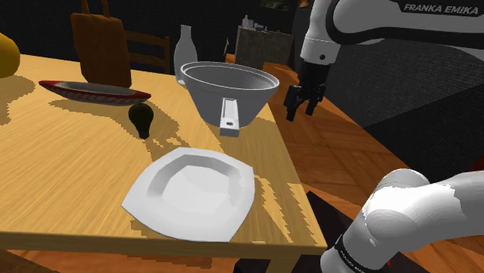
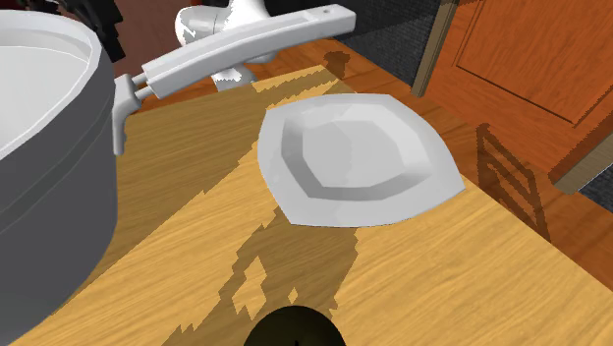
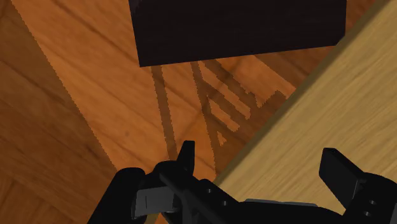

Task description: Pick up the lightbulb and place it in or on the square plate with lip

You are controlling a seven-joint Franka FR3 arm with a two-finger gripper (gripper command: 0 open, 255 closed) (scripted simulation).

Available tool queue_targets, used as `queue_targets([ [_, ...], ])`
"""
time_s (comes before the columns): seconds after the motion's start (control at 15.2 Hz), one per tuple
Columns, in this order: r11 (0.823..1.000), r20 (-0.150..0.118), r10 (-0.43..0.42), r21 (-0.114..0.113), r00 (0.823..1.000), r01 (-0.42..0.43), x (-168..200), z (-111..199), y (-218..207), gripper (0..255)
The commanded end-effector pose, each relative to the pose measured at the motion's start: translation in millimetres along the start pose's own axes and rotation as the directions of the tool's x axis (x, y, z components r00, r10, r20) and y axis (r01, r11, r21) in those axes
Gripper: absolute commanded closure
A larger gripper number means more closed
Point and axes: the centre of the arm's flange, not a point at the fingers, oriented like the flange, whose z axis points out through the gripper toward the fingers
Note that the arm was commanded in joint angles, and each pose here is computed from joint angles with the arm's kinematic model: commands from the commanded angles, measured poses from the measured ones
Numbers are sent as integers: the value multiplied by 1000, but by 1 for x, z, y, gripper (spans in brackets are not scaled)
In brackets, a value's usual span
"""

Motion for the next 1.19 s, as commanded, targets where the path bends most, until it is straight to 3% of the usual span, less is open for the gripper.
queue_targets([
  [0.0,1000,0,0,0,1000,0,0,0,0,0],
  [1.12,992,61,-66,110,996,59,111,-12,-184,0],
])
